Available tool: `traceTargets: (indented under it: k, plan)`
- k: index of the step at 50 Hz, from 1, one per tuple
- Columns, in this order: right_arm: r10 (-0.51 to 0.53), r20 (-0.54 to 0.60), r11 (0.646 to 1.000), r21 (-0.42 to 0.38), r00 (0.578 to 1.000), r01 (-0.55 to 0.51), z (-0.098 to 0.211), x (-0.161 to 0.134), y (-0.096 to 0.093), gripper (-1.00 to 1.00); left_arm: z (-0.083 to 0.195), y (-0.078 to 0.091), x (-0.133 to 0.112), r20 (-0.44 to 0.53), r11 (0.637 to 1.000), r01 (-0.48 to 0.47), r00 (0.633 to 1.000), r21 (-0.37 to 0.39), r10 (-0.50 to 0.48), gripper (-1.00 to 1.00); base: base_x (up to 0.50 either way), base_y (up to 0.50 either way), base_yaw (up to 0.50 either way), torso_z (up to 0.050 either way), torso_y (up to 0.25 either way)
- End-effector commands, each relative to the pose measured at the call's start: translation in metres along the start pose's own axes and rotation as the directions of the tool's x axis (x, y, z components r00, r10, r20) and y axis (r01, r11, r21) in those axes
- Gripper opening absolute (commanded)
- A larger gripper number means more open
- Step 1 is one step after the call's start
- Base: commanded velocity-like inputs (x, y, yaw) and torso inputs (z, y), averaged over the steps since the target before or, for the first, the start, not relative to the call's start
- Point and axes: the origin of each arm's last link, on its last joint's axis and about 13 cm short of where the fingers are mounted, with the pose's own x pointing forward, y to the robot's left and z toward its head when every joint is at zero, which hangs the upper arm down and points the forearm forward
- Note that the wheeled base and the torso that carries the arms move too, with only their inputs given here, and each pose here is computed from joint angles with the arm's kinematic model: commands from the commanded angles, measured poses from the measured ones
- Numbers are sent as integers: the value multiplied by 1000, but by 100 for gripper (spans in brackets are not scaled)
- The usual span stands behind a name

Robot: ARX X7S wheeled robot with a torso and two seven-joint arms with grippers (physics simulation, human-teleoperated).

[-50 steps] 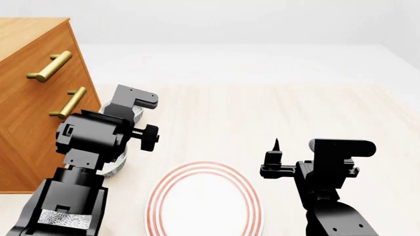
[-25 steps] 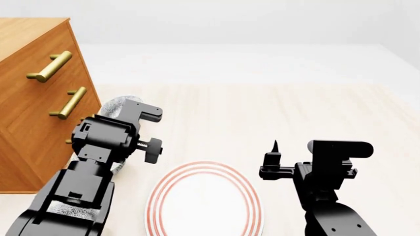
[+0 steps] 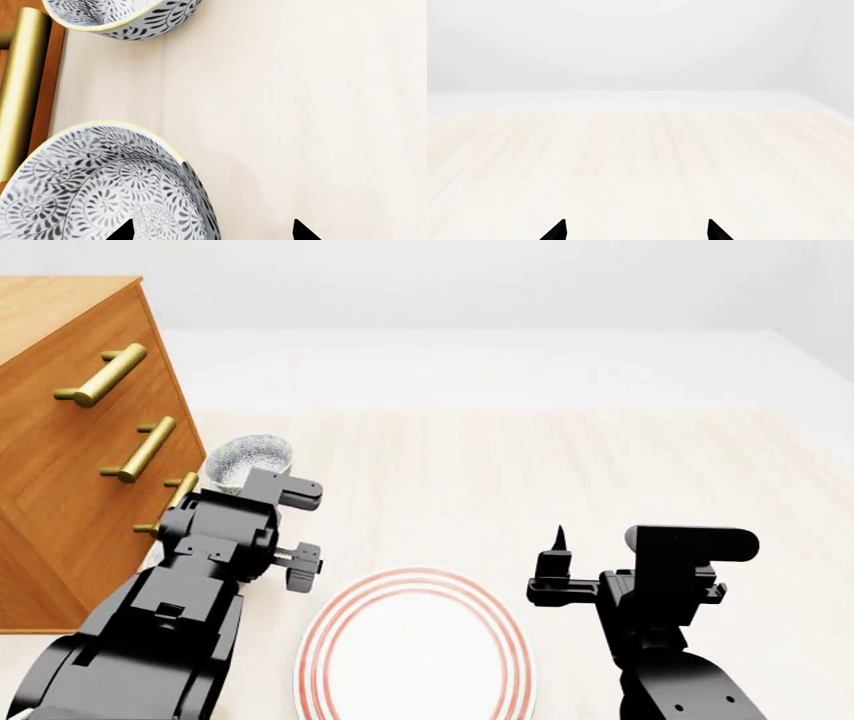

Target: Put the bowl in the middle on the plate.

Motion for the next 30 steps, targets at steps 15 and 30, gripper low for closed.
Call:
traceTargets:
  k: [15,30]
  plan:
    - [-3,3,1000,10,1000,3,0,0,-1,100,-2,-4,5,28,999,-25,999,41,24,-100,0,0,0,0,0]
    - [-15,14,1000,9,1000,15,2,0,-3,100,-20,-15,-89,351,933,3,926,360,-139,-100,0,0,0,0,0]
